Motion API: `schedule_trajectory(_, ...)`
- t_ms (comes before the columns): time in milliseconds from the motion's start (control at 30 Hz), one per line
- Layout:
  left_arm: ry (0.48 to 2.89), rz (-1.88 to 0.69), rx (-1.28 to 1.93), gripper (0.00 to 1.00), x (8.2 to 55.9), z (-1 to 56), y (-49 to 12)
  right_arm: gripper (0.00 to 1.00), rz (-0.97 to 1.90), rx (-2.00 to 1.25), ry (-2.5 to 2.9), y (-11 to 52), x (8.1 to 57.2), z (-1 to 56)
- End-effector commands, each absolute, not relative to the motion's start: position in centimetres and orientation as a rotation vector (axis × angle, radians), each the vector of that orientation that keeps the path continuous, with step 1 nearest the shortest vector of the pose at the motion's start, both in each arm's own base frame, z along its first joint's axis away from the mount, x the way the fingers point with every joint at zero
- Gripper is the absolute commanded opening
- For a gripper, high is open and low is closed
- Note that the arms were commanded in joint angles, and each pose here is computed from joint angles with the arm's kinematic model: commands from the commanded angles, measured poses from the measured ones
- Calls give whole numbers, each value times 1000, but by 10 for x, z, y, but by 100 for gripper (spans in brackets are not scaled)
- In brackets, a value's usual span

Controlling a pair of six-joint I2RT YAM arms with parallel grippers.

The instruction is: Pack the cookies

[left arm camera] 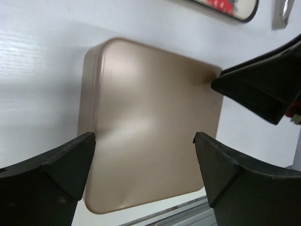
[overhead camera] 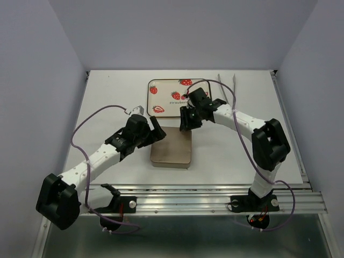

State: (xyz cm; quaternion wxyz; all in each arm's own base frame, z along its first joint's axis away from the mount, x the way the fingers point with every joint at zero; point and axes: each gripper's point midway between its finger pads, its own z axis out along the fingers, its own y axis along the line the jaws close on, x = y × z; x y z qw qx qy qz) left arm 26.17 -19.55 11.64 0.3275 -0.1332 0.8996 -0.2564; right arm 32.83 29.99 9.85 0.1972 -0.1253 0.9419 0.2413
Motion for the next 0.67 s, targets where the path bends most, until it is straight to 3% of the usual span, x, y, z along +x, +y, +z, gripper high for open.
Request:
schedule_trajectory(0,2180,-565,-368,99,283,184,-174,79,610,-346,2409,290,350,170)
schedule_trajectory(33,2155,-525,-391,99,286,192,-166,94,509,-271,2373,274,360,178)
schedule_trajectory(67,2137,-418,-447,99,288,194,-146,100,465,-192,2320,260,360,193)
schedule_trajectory(267,2040,-198,-669,99,296,213,-82,100,147,248,2031,158,350,237)
schedule_trajectory(367,2013,-207,-712,99,295,212,-68,100,35,392,1964,118,332,225)
schedule_trajectory(633,1945,-231,-747,99,288,213,-59,100,62,470,1825,79,295,235)
